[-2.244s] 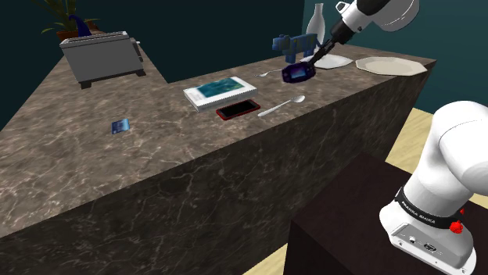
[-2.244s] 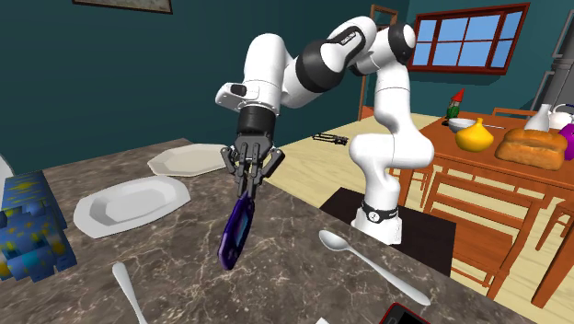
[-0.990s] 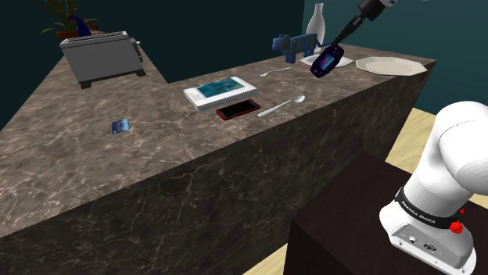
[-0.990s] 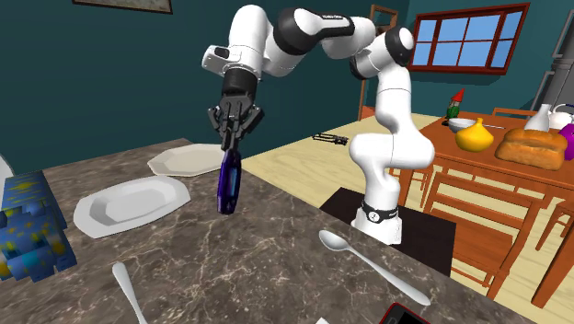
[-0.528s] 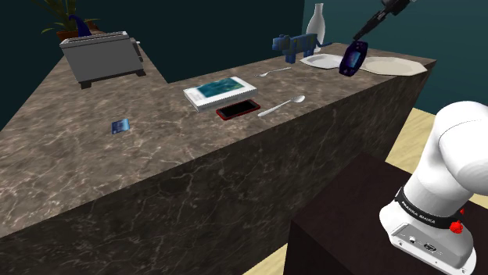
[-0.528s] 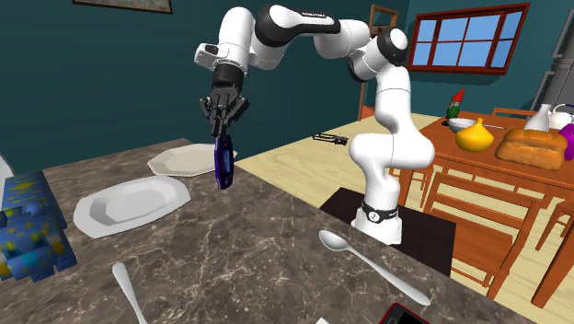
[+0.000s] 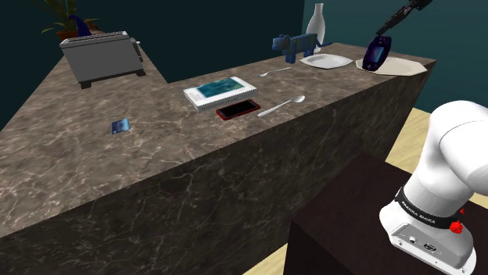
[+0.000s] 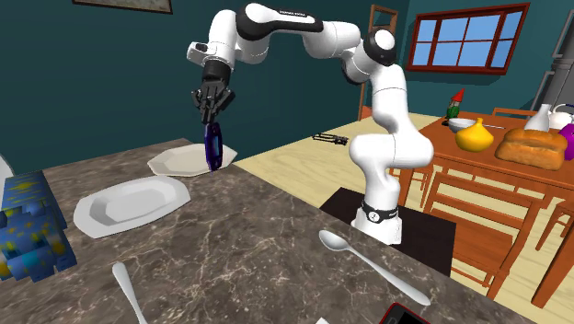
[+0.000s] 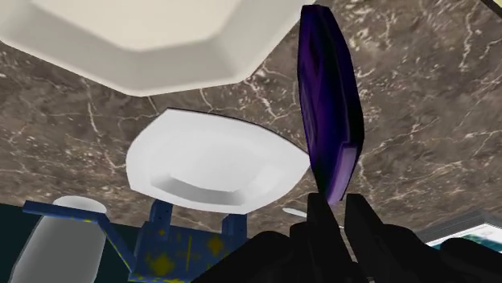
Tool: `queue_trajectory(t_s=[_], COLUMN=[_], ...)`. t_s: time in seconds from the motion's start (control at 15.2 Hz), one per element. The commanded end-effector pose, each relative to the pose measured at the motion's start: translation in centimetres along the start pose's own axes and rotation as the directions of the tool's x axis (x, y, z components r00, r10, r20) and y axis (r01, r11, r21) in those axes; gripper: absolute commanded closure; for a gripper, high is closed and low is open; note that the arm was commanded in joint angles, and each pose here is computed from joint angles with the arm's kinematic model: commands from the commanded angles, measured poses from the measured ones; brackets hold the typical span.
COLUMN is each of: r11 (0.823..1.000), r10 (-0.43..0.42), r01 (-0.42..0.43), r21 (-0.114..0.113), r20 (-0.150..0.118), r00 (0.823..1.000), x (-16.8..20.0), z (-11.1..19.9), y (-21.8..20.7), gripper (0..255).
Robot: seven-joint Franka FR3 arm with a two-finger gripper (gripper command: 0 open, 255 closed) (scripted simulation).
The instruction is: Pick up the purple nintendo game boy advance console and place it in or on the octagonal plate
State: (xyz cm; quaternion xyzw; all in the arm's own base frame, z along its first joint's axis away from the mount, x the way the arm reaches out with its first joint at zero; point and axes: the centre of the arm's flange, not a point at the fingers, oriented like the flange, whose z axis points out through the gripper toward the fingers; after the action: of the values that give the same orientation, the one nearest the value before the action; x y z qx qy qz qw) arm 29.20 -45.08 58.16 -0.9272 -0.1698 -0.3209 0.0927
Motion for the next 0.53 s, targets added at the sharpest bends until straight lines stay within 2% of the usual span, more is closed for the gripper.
queue_trajectory(t_s=[0.0, 0.46], r11=[1.000, 1.000], r10=[-0.001, -0.001], r01=[0.001, 0.001], r21=[0.001, 0.001], r20=[0.001, 0.001], r00=[1.000, 1.000], x=[-1.6, -6.2], z=[-1.5, -6.6], y=[1.6, 7.8], gripper=[255, 255])
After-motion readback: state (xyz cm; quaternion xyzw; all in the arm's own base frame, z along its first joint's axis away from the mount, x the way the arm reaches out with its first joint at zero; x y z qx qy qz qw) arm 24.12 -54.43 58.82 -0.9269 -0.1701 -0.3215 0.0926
